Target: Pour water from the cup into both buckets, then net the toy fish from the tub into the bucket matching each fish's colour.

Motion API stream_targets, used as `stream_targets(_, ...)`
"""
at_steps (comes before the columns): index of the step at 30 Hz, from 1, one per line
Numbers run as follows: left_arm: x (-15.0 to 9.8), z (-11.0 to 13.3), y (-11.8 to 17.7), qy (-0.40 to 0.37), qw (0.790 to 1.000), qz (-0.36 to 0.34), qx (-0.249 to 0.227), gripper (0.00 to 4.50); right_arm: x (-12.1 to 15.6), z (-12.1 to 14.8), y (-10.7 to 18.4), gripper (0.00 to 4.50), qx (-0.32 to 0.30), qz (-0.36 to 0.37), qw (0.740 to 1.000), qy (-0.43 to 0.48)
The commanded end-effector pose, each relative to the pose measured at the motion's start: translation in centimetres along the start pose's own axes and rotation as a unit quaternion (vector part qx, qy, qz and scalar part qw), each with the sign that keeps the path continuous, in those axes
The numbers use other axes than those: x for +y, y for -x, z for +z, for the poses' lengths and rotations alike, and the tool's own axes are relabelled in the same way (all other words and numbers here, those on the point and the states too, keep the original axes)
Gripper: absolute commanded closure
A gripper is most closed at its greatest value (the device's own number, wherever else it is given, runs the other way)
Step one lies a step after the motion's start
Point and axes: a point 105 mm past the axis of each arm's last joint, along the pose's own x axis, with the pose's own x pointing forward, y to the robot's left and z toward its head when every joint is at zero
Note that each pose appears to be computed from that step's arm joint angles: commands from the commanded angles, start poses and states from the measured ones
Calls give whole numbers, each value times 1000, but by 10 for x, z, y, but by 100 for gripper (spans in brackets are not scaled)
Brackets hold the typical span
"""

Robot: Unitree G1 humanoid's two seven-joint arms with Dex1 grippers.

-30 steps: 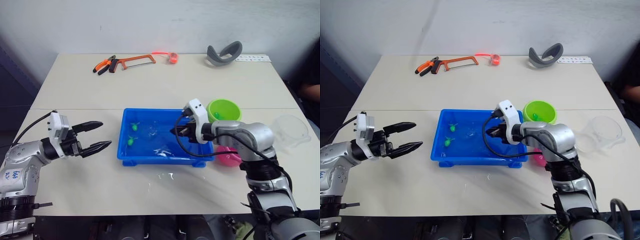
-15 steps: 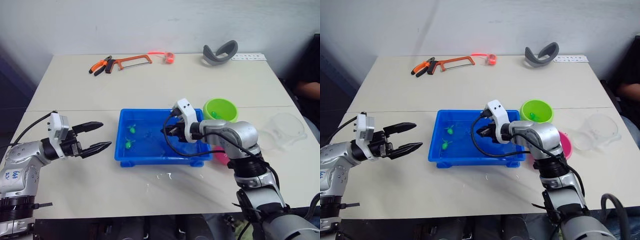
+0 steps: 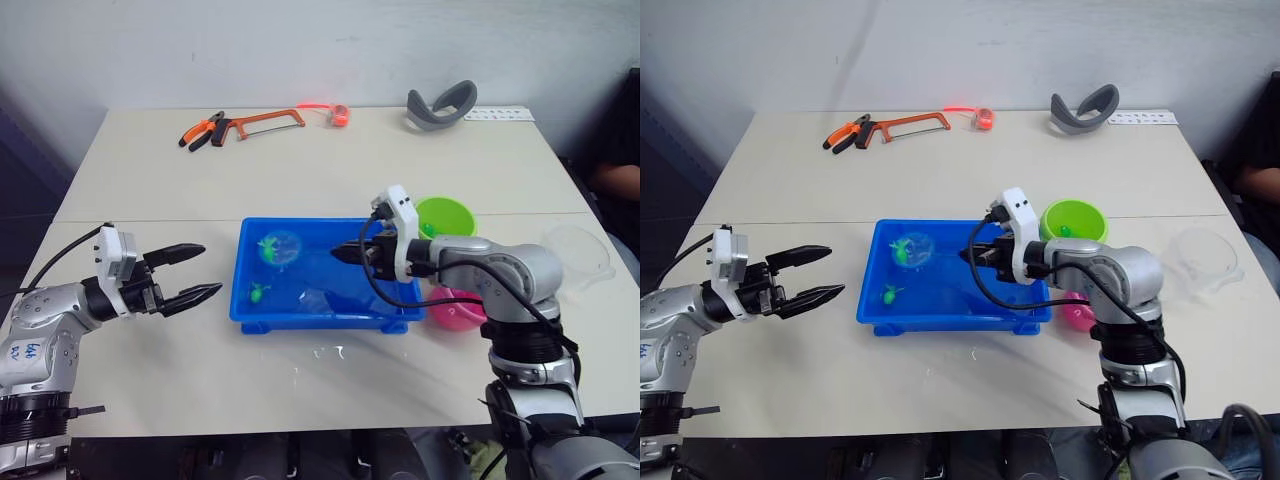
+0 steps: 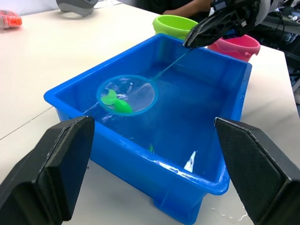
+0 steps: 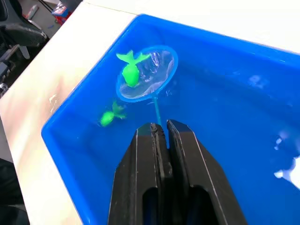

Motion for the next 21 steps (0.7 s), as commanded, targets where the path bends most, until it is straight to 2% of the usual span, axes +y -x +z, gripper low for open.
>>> stream_targets(1, -3, 10, -5, -16, 1000, -15, -18, 6, 10, 11, 26, 450, -30, 16, 999, 36)
stream_targets(5, -15, 20, -20, -7, 998, -55, -33, 6, 12, 2, 63, 450, -44, 1, 995, 90)
stream_targets(13, -22, 39, -56, -14, 994, -87, -67, 6, -3, -13, 118, 450, -64, -90, 988, 108)
stream_targets(21, -34, 49, -86, -16, 985, -146, -87, 6, 0, 6, 172, 450, -117, -113, 983, 90)
